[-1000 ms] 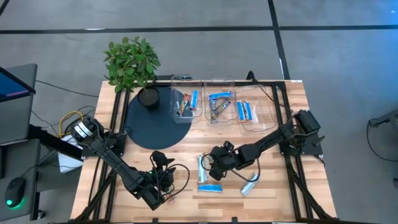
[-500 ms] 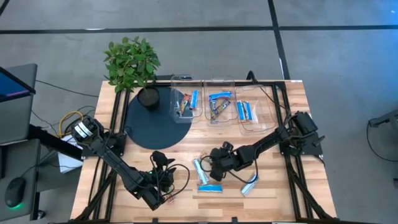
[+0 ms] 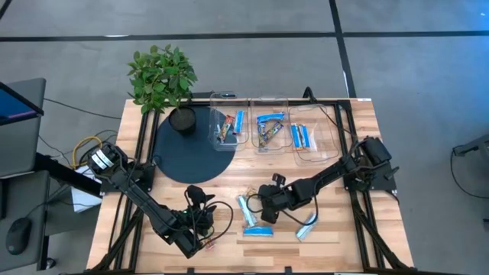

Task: Pick and place Granola Bars by type
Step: Put the yellow granola bar into the right transparent bin

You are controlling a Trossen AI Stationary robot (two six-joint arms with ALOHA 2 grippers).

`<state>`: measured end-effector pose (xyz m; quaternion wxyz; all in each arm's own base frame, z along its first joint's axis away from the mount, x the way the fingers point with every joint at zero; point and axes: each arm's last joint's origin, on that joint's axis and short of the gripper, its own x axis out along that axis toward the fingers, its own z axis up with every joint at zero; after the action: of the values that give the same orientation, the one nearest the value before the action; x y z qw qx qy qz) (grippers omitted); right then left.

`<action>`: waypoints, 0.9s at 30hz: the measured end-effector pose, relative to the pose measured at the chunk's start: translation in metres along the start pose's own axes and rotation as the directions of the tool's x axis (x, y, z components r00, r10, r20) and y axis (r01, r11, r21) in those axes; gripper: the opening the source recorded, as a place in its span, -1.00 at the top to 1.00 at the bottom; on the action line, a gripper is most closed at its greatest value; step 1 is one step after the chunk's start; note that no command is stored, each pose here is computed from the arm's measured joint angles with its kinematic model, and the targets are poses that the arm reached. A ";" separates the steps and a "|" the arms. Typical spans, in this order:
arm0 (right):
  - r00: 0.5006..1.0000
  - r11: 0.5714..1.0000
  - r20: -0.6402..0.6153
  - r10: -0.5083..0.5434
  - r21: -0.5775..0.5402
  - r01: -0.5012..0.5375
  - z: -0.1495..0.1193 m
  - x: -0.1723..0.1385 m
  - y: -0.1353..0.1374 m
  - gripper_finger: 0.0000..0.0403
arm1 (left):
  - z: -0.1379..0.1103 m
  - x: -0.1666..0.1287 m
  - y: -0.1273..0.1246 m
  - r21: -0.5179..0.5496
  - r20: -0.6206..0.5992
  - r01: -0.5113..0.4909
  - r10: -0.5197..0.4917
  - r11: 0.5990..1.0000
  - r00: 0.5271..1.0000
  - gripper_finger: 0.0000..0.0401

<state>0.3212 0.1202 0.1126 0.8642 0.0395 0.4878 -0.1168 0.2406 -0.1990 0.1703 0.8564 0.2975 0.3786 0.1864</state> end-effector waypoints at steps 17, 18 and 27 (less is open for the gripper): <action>0.985 0.999 0.171 -0.035 0.015 0.033 0.012 -0.070 -0.001 0.58 | 0.000 0.000 0.000 -0.001 0.001 -0.003 0.003 1.000 1.000 -0.04; 0.981 0.999 0.188 -0.043 0.032 0.038 0.013 -0.078 -0.002 0.58 | 0.000 0.000 0.000 -0.001 0.001 -0.003 0.003 1.000 1.000 -0.04; 0.942 0.950 0.268 -0.205 0.285 0.125 0.009 -0.147 -0.037 0.58 | 0.000 0.000 0.000 -0.002 0.002 -0.003 0.003 1.000 1.000 -0.04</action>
<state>0.2468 0.1066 0.2444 0.9010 0.0952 0.3355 -0.2580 0.2408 -0.1989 0.1704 0.8568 0.2974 0.3772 0.1878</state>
